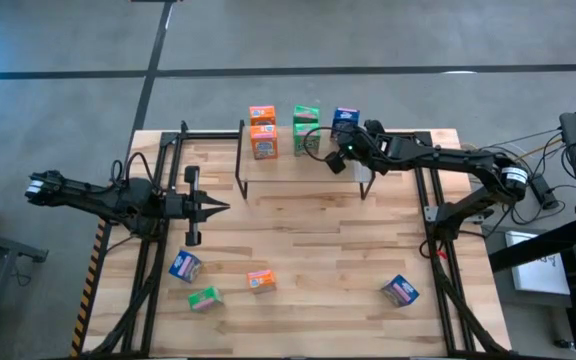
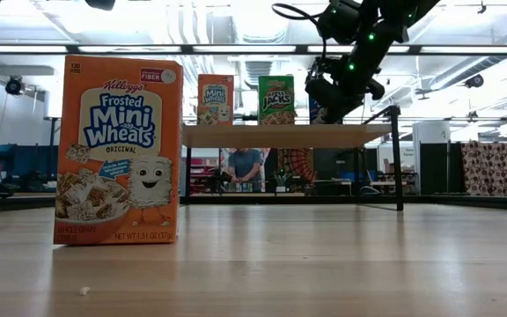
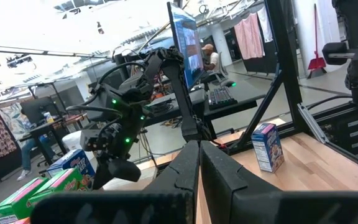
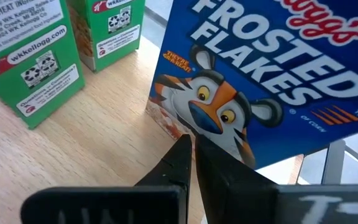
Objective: Stack cereal on shelf
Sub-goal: Put the top right blue cereal box on the shelf
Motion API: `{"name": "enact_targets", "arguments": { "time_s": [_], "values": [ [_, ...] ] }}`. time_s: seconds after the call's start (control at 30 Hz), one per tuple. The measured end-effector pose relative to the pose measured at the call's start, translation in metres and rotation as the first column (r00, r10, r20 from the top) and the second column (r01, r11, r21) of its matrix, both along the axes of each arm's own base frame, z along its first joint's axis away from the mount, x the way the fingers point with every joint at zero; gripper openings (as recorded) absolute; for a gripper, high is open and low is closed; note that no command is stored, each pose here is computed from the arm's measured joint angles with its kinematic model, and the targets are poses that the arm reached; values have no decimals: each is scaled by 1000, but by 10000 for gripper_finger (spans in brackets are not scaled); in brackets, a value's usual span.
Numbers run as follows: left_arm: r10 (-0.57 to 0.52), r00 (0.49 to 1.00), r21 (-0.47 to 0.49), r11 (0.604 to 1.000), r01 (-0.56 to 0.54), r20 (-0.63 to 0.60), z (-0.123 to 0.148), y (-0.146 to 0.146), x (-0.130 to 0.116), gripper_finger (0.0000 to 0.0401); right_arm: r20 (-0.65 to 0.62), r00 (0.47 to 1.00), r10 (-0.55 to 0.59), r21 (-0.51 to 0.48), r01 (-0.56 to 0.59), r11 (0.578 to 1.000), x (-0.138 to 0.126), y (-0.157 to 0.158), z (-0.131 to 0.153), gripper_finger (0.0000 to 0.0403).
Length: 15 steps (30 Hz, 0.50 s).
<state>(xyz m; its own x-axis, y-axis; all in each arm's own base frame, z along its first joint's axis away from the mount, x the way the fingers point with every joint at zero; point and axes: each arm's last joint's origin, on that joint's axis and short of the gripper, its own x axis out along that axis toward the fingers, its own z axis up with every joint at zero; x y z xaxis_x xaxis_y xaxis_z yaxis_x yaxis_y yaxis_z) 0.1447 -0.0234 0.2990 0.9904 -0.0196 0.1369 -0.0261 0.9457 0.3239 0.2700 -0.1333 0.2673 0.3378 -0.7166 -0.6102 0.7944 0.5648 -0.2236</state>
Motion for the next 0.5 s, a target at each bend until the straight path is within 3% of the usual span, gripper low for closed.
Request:
{"name": "enact_targets", "arguments": {
  "time_s": [0.27,0.5],
  "values": [
    [0,1000,0,1000,0,0,0,0,0,0,-4,1000,30,2,-30,1000,-1,6,3,13],
    [0,1000,0,1000,0,1,0,0,0,0,30,982,188,-34,-187,982,-3,36,24,13]
  ]
}}
